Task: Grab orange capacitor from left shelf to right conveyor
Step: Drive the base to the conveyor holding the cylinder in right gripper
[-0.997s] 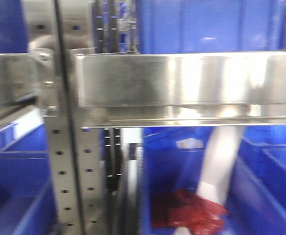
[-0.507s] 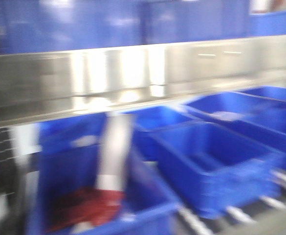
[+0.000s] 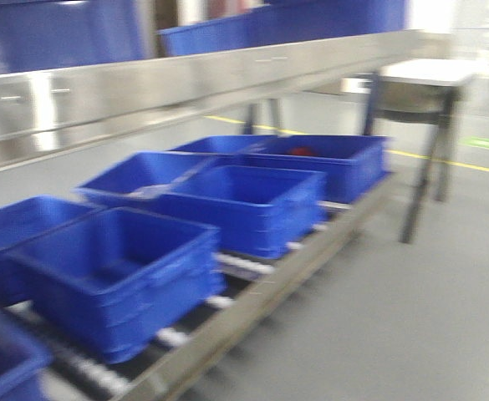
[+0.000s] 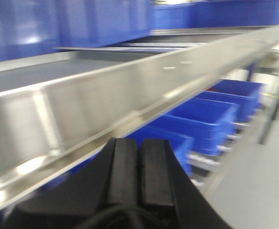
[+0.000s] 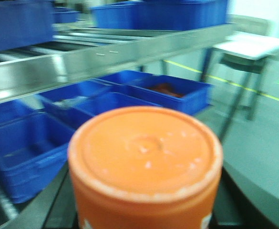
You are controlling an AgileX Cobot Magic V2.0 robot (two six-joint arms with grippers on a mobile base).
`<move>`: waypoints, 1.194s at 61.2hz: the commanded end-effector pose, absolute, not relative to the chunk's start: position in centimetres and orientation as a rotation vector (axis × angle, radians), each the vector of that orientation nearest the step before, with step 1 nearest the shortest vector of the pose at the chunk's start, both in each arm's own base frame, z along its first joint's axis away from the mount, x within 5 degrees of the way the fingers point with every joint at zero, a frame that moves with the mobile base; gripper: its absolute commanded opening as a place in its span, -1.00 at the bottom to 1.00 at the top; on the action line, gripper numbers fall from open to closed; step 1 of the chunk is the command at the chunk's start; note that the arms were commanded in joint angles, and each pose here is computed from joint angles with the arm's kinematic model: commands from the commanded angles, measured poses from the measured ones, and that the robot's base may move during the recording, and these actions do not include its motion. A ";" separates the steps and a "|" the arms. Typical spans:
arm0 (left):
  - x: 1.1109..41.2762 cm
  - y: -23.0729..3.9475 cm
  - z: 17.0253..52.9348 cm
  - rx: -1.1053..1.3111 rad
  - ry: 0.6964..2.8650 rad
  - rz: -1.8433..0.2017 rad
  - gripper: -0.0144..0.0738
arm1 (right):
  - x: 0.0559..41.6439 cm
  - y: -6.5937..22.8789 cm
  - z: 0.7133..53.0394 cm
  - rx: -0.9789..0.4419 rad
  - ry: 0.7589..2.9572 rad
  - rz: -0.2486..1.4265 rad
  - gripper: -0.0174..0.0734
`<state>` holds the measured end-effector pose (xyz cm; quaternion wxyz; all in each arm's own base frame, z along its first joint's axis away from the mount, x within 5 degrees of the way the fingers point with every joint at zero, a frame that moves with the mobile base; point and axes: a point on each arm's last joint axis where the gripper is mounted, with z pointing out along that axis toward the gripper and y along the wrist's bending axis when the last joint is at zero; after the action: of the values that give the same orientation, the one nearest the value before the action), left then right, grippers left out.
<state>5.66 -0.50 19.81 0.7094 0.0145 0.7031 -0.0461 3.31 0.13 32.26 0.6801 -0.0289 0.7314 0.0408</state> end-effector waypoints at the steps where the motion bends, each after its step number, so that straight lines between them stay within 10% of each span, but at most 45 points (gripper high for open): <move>1: 5.5 -0.4 20.8 0.021 1.458 -0.105 -0.96 | 3.2 0.2 33.9 -0.070 1.535 0.092 -0.37; 73: 5.5 -0.4 20.8 0.021 1.458 -0.105 -0.96 | 3.2 0.2 33.9 -0.070 1.535 0.092 -0.37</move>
<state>5.66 -0.50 19.81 0.7094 0.0145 0.7031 -0.0461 3.31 0.13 32.26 0.6801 -0.0289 0.7314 0.0408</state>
